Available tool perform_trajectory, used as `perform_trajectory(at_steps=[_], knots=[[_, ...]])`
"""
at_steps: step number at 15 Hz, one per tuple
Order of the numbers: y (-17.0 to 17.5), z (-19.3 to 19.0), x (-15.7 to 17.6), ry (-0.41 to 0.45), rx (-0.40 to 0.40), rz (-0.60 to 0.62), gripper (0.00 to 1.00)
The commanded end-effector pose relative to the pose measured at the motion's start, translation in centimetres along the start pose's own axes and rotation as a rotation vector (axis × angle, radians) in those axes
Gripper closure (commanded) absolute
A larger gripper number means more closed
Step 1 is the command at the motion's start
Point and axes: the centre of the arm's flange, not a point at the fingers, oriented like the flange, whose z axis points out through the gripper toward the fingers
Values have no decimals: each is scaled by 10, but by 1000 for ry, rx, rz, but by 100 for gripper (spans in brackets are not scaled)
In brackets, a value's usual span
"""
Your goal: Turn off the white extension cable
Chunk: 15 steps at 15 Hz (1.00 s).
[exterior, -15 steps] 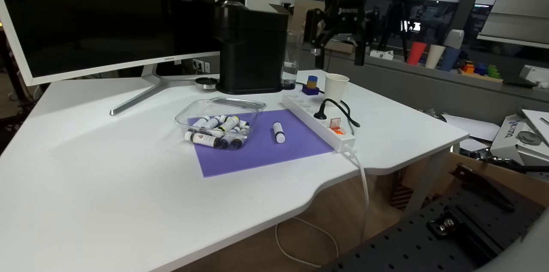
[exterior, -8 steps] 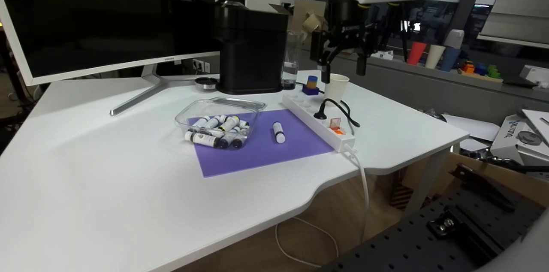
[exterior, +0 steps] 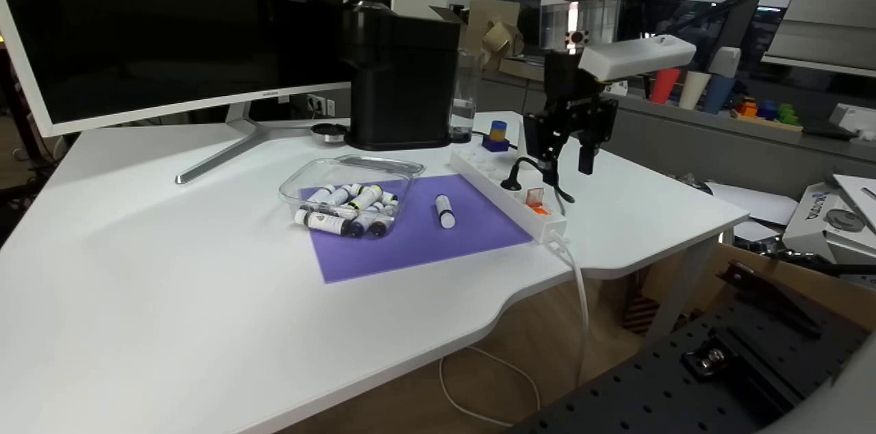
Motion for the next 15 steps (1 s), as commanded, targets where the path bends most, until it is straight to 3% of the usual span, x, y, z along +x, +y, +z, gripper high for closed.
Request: perform_trajectory(at_steps=[1,7,11,15], knots=[[14,27,2,10,1,-63,62],[18,39,3,86,21,-188,99],[15,35,5,149,15,-244,100],[20,38,7,148,36,-232,100]])
